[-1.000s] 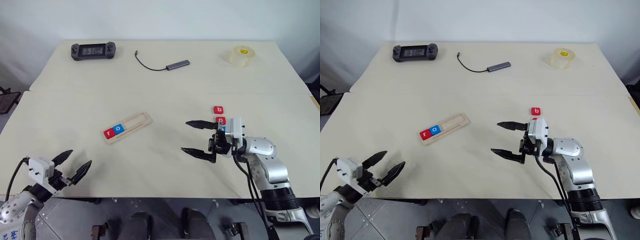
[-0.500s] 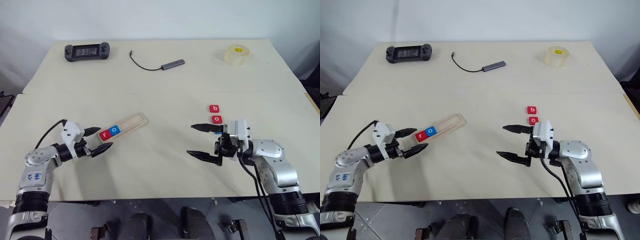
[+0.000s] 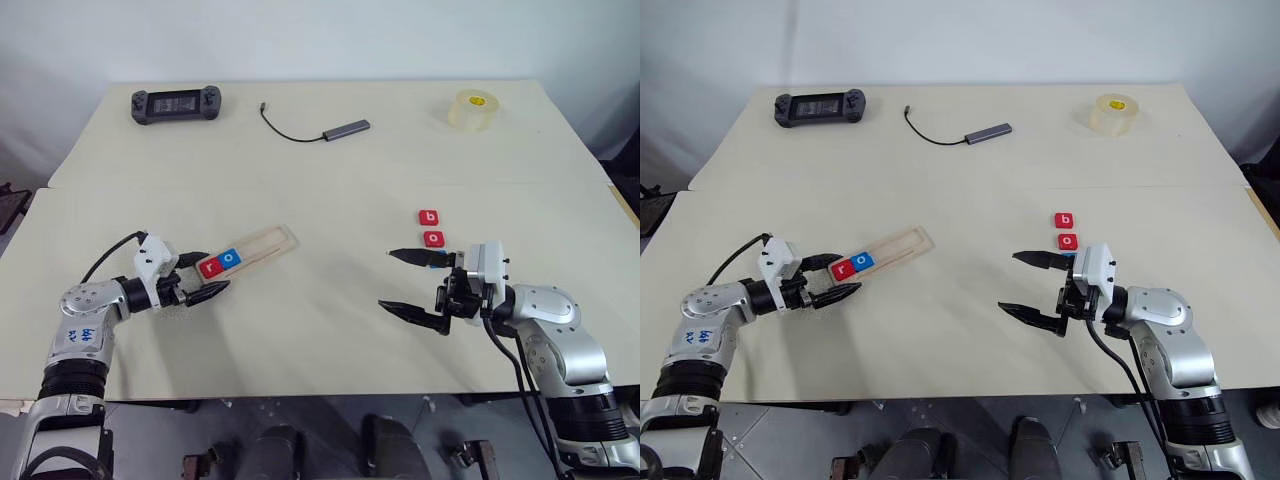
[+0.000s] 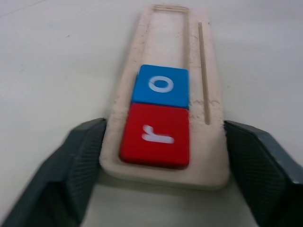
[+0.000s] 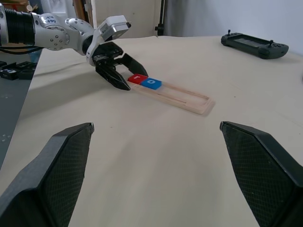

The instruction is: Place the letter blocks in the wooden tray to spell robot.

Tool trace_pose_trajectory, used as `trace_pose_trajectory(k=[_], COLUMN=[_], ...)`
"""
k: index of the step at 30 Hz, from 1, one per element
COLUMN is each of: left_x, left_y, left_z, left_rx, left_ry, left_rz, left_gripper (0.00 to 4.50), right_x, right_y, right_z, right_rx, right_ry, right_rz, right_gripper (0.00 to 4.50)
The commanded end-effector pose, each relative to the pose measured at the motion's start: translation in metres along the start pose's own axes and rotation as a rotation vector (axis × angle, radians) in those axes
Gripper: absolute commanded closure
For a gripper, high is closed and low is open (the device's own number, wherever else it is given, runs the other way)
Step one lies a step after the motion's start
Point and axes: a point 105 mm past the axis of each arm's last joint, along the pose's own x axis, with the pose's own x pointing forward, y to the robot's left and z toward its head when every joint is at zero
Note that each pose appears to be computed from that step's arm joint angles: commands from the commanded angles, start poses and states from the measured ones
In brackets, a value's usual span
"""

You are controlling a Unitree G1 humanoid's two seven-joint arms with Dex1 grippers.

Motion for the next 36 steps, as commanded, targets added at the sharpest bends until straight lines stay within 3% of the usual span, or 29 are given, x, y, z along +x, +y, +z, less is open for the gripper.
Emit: trace_pose_trajectory(k=[1,6,12,20,25,27,29,33,36], left_x=[0.002,0.024,0.07,0.114,0.116,0.115,0.113,0.102,0.076], left_y=[-0.01,-0.032,-0.073,-0.1,-0.099,-0.098,-0.097,-0.087,-0.074], left_z=[-0.016,0.018,0.058,0.054,0.049,0.048,0.053,0.055,0.053], left_rx=[-0.014,0.086,0.25,0.337,0.302,0.281,0.269,0.253,0.23], left_ry=[0.045,-0.078,-0.118,-0.031,-0.013,-0.021,-0.052,-0.104,-0.147], left_rz=[-0.038,-0.172,-0.404,-0.563,-0.579,-0.582,-0.575,-0.535,-0.514], left_gripper=[1.11,1.11,1.11,1.11,1.11,0.38,0.04,0.04,0.04], right_x=[-0.006,-0.017,-0.048,-0.082,-0.085,-0.085,-0.086,-0.099,-0.122], right_y=[-0.002,-0.004,-0.004,0.011,0.019,0.021,0.021,0.018,0.017], right_z=[0.013,0.014,0.016,0.013,0.012,0.01,0.009,0.006,0.005], right_rx=[-0.042,-0.051,-0.058,-0.04,-0.026,-0.023,-0.021,-0.012,0.018], right_ry=[-0.018,0.009,0.084,0.159,0.157,0.155,0.156,0.166,0.179], right_rz=[-0.01,-0.033,-0.113,-0.231,-0.273,-0.283,-0.303,-0.389,-0.484], right_gripper=[0.0,0.0,0.0,0.0,0.0,0.0,0.0,0.0,0.0])
